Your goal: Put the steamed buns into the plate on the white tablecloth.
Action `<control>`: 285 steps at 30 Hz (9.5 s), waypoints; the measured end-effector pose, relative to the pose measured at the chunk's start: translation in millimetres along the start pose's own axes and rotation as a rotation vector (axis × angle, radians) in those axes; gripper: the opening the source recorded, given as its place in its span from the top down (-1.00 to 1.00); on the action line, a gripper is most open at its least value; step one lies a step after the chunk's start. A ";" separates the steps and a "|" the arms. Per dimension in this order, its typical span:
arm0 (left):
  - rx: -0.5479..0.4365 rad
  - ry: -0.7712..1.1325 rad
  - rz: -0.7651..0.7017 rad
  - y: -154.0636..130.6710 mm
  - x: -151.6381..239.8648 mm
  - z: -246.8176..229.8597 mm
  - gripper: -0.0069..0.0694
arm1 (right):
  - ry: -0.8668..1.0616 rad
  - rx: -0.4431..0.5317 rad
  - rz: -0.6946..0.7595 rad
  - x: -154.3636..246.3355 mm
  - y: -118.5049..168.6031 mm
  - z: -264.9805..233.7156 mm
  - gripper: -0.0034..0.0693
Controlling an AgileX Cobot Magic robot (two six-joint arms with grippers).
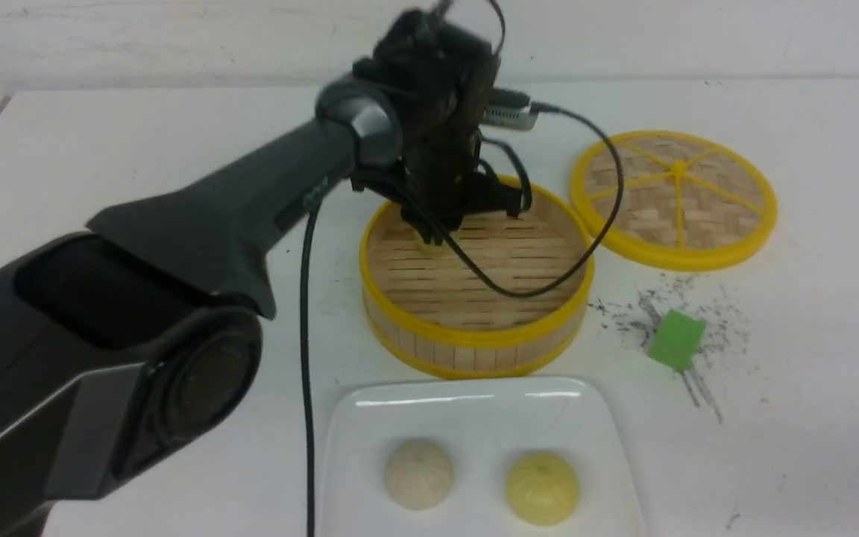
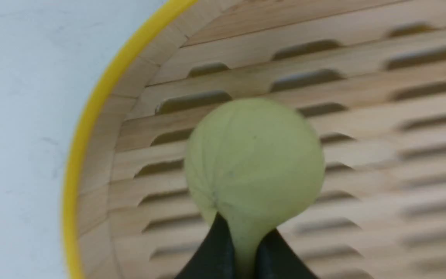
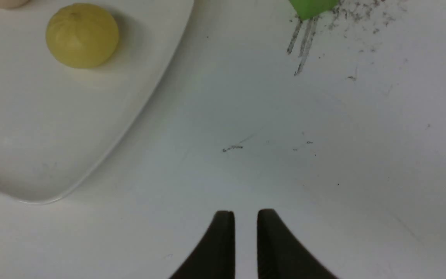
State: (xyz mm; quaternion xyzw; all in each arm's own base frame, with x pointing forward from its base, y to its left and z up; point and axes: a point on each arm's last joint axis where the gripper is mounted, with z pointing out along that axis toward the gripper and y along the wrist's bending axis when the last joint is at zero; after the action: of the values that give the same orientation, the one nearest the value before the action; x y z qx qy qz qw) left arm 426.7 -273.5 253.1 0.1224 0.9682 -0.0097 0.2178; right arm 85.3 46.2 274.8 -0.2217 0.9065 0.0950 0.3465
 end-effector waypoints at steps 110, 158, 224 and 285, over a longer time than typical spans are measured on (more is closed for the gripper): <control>0.130 0.128 0.269 -60.7 163.9 -111.6 0.79 | -0.739 -0.100 0.077 21.0 5.6 -44.1 0.92; -0.070 -0.156 0.092 118.2 246.9 -233.1 0.74 | -0.499 0.472 0.236 107.9 -29.1 41.4 0.85; 0.635 -0.870 -0.294 130.7 355.0 -193.4 0.70 | -0.512 0.415 0.260 107.0 -26.6 42.2 0.66; -0.131 -0.818 -0.265 173.4 426.3 -103.7 0.54 | -0.513 0.412 0.266 107.0 -26.4 42.3 0.47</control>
State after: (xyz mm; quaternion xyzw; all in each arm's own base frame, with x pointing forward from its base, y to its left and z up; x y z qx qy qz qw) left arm 52.0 1.3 172.1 -0.0309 0.8080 -0.0237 0.5878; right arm 51.7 0.7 171.2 0.0041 0.8111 0.0072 0.5848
